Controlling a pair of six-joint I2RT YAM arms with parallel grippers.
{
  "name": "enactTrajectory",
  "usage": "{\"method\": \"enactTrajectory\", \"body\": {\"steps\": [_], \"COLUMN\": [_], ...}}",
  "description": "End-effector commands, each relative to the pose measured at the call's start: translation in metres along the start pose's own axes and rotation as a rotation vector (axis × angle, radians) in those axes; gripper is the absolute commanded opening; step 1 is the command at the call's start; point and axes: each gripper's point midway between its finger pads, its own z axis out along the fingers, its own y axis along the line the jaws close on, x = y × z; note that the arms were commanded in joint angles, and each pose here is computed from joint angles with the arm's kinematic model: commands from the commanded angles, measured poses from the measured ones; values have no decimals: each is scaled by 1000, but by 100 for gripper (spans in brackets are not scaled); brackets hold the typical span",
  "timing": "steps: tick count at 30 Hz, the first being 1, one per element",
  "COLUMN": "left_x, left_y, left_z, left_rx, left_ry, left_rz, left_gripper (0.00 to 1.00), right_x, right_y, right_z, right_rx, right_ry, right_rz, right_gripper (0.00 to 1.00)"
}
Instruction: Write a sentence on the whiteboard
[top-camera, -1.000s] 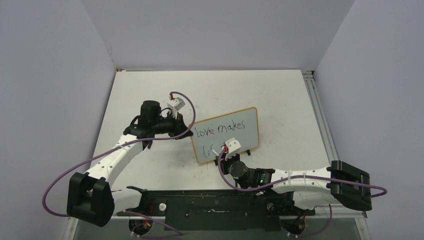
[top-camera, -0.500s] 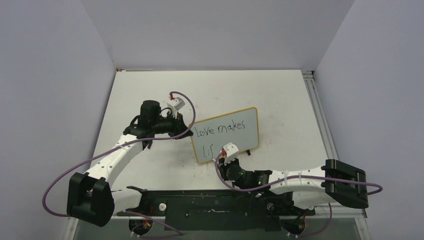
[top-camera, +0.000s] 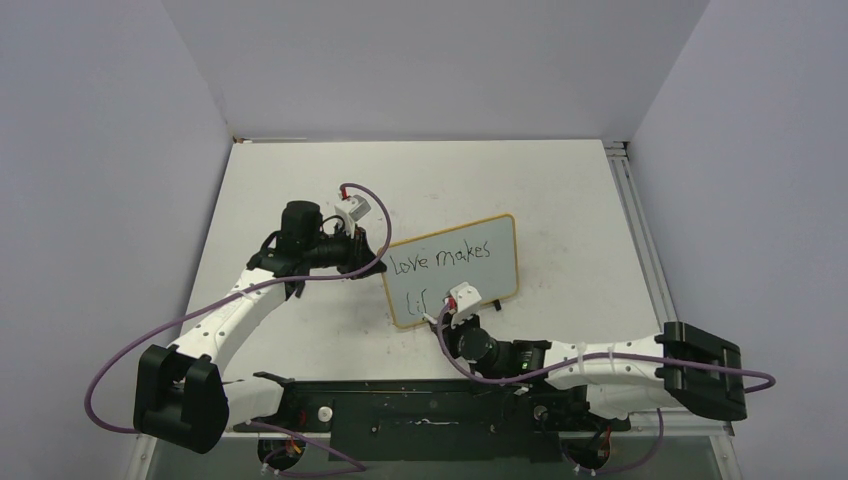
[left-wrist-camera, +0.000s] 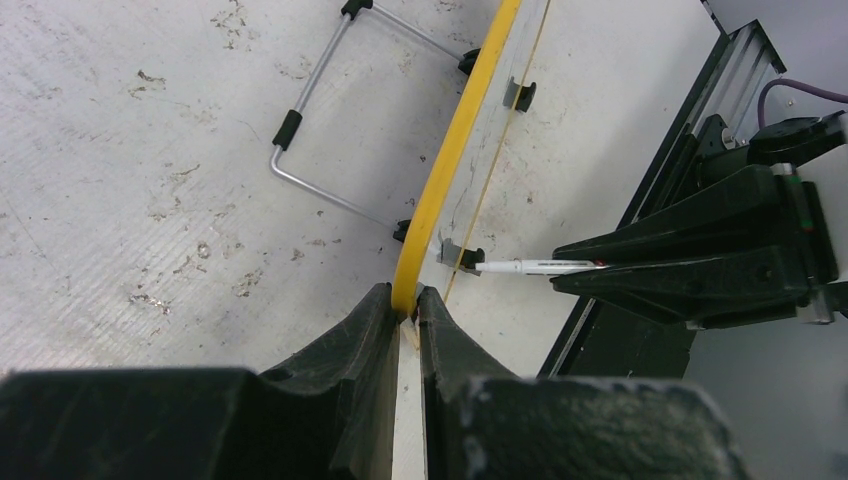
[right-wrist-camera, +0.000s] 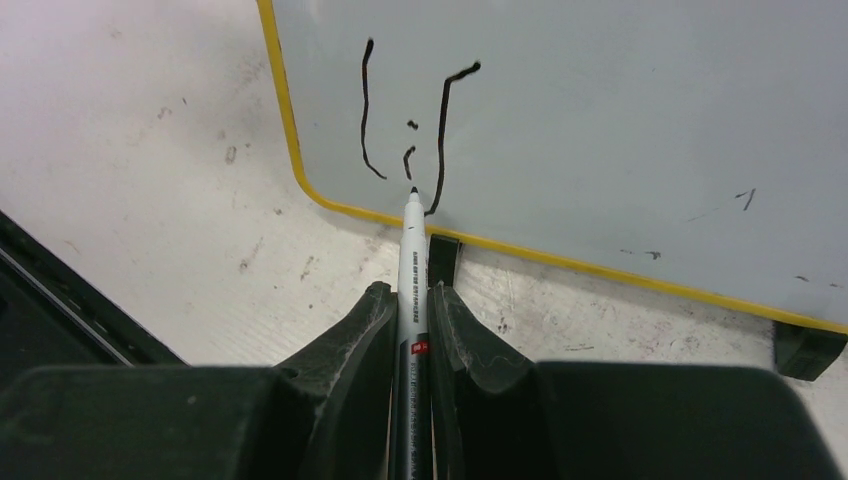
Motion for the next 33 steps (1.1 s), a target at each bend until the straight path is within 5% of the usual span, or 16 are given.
{"method": "enactTrajectory", "body": {"steps": [1, 33], "left_x": [-15, -14], "left_y": [-5, -4], "left_z": [-2, -1], "left_rx": [6, 5], "left_ry": [-30, -26], "left_rz": [24, 20], "left_gripper": [0, 0], "right_x": [-37, -31], "right_y": [-2, 2], "right_z": [-9, 6], "right_rx": [11, 24], "right_ry": [-132, -117], "right_rz": [65, 14], "right_gripper": [5, 5]}}
